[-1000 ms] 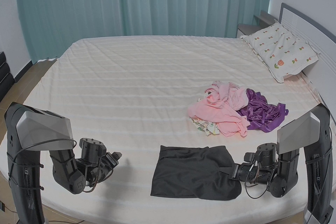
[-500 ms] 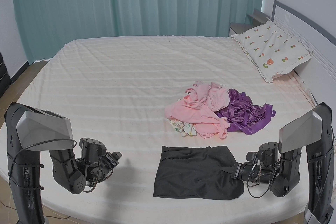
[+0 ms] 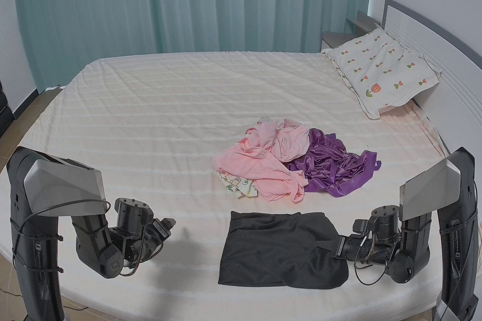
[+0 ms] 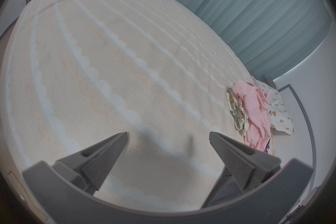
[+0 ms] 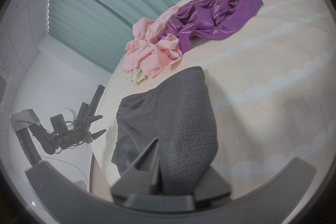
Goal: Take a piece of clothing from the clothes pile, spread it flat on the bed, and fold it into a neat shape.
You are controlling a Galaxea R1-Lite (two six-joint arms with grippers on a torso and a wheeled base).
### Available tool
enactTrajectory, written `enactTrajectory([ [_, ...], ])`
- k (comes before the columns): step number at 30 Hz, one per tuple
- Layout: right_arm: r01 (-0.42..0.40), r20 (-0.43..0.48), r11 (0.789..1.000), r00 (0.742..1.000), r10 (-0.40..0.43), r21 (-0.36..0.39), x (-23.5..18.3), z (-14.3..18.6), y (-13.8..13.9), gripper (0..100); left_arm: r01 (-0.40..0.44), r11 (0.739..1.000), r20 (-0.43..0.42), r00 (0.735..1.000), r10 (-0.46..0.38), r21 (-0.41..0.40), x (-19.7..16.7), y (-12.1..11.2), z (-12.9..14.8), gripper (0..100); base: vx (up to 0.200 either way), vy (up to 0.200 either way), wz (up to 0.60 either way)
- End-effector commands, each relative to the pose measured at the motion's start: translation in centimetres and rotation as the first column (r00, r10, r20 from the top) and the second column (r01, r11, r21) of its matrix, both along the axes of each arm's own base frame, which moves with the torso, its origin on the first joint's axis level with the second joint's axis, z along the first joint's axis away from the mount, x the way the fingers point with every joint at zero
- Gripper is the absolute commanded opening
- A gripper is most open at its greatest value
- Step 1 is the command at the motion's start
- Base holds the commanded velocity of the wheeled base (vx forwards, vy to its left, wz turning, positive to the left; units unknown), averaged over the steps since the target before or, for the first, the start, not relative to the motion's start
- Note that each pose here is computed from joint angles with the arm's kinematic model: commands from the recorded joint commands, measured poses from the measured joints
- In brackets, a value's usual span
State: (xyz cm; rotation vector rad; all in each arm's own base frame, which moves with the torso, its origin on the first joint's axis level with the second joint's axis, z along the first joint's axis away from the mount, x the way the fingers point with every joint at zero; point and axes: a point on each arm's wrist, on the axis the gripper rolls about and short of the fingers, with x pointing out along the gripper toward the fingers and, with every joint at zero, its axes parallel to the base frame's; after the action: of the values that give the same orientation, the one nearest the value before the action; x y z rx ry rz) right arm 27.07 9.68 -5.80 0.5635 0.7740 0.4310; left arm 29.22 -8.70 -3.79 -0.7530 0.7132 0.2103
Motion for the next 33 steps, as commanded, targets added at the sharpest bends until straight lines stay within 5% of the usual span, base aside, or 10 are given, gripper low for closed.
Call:
enactTrajectory([
  [1,-0.006,0.000,1.000,1.000,0.006,0.000,-0.1,-0.2,0.1,100,-0.001,1.000,-0.001,1.000,0.001,0.000,0.0,0.0,0.0,100,0.000,0.000,0.00],
  [13,0.126,0.031,0.992,0.991,-0.127,0.027,1.5,0.7,-3.3,100,0.001,1.000,-0.005,1.000,-0.001,0.004,-0.1,0.0,-0.1,100,0.000,0.000,0.00],
  [30,0.179,0.009,0.978,0.983,-0.181,0.110,3.3,-0.1,-2.8,100,-0.020,1.000,0.038,0.999,0.019,0.012,0.1,0.0,-0.6,100,0.000,0.000,0.00],
  [31,0.181,0.006,0.977,0.983,-0.183,0.116,3.3,0.0,-2.7,0,-0.020,1.000,0.038,0.999,0.019,0.012,0.1,0.0,-0.6,100,0.000,0.000,0.00],
  [33,0.188,0.006,0.974,0.982,-0.190,0.124,3.4,0.2,-2.8,0,-0.020,1.000,0.038,0.999,0.019,0.012,0.1,0.0,-0.6,100,0.000,0.000,0.00],
])
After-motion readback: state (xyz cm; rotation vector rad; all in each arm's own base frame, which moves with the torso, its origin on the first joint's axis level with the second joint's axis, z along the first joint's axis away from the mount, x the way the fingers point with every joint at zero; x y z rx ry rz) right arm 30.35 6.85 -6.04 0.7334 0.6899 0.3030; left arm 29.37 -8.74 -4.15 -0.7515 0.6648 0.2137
